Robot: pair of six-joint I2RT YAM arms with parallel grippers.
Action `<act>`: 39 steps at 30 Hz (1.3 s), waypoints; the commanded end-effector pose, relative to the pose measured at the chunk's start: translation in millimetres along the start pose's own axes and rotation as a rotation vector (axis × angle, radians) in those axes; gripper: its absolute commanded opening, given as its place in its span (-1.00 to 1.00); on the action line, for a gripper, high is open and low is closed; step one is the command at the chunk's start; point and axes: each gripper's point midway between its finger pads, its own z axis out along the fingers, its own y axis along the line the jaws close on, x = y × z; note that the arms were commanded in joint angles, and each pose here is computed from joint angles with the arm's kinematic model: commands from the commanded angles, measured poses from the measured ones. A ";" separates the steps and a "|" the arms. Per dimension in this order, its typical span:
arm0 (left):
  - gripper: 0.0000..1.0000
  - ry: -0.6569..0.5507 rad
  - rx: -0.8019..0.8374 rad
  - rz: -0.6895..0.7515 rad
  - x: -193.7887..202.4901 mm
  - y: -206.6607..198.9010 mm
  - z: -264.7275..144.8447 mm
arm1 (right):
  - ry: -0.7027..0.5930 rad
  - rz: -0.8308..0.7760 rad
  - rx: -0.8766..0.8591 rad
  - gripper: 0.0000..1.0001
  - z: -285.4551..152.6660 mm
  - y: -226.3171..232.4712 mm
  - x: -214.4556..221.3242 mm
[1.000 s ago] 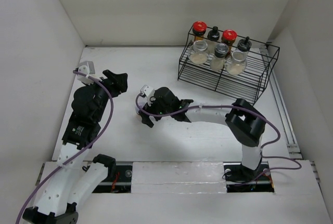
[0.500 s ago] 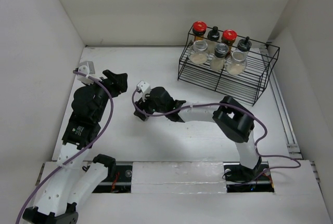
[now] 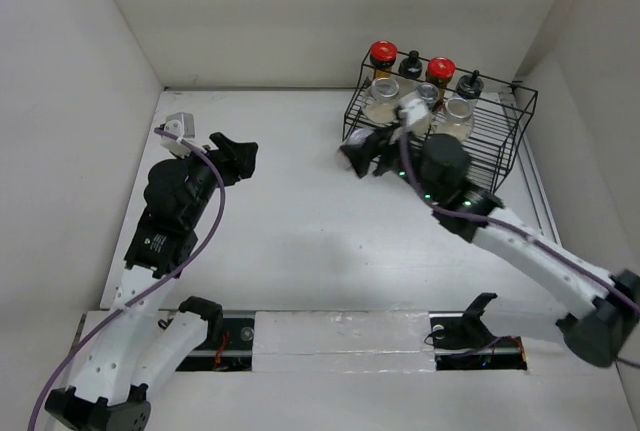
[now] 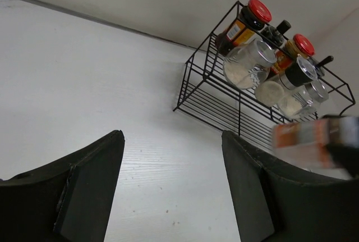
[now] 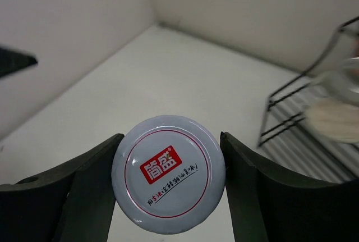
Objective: Organize the condiment bottles
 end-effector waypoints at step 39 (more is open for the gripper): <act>1.00 0.172 0.158 0.037 37.2 -23.1 32.5 | -0.201 0.112 1.178 0.04 -167.8 -367.2 -54.3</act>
